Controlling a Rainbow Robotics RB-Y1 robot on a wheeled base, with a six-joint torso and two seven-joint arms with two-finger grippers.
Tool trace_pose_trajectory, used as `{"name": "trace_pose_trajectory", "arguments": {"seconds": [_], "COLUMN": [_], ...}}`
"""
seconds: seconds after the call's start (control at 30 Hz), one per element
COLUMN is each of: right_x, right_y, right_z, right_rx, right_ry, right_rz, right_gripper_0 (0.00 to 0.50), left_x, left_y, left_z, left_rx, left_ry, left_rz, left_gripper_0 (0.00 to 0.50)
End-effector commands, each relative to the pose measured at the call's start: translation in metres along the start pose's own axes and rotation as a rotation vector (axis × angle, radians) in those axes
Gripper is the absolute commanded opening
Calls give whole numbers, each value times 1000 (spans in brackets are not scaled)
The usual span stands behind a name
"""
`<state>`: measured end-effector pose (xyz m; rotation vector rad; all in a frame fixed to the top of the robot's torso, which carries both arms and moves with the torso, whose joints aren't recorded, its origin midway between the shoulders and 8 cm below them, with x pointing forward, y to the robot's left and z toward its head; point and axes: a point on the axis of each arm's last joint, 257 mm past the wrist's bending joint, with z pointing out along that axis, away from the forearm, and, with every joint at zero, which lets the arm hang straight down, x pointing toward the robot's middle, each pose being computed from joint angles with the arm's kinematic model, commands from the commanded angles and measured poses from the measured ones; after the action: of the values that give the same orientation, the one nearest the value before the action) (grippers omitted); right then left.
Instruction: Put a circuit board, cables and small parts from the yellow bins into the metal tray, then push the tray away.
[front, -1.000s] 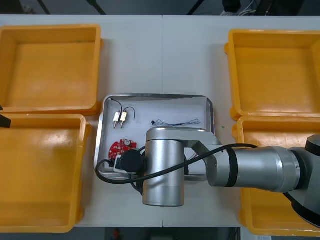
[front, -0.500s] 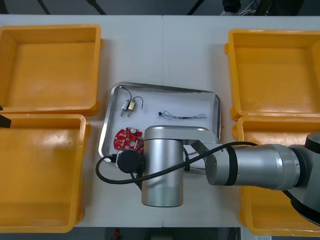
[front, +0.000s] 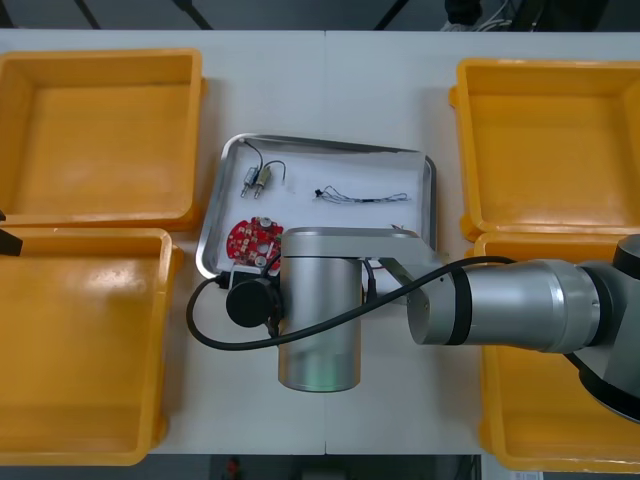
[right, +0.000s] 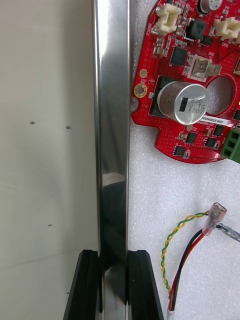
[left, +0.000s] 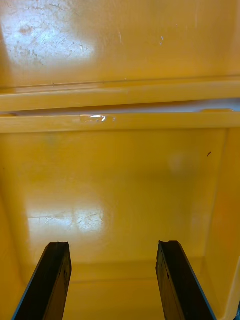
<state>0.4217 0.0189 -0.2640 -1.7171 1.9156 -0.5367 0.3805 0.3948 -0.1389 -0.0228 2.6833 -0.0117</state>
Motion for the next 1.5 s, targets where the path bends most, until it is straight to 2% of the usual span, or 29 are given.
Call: {"name": "trace_pose_trajectory", "arguments": {"seconds": [0.03, 0.37, 0.57, 0.63, 0.73, 0.97, 1.1, 1.27, 1.5], "right_x": [-8, -20, -31, -35, -35, -28, -24, -31, -43], "right_y": [-45, -91, -110, -123, -146, -170, -192, -211, -237], "right_z": [-5, -7, -5, -6, -4, 3, 7, 9, 20], "right_rx": [102, 184, 216, 251, 298, 331, 367, 398, 444], "right_ry": [-2, -8, -39, -52, -50, -40, -38, -62, -139], "right_rz": [-66, -92, -106, -113, -118, -123, -125, -140, -176], "right_gripper_0": [0, 0, 0, 0, 0, 0, 0, 0, 0], "left_x": [-2, -2, -2, -2, -2, -2, -2, -2, -2], "left_y": [20, 20, 20, 20, 20, 20, 20, 20, 20], "left_z": [-12, -12, -12, -12, -12, -12, -12, -12, -12], "left_rx": [-55, -55, -55, -55, -55, -55, -55, -55, -55], "left_ry": [-8, -8, -8, -8, -8, -8, -8, -8, -8], "left_rz": [54, 54, 54, 54, 54, 54, 54, 54, 54], "left_gripper_0": [500, 500, 500, 500, 500, 500, 500, 500, 500]}}
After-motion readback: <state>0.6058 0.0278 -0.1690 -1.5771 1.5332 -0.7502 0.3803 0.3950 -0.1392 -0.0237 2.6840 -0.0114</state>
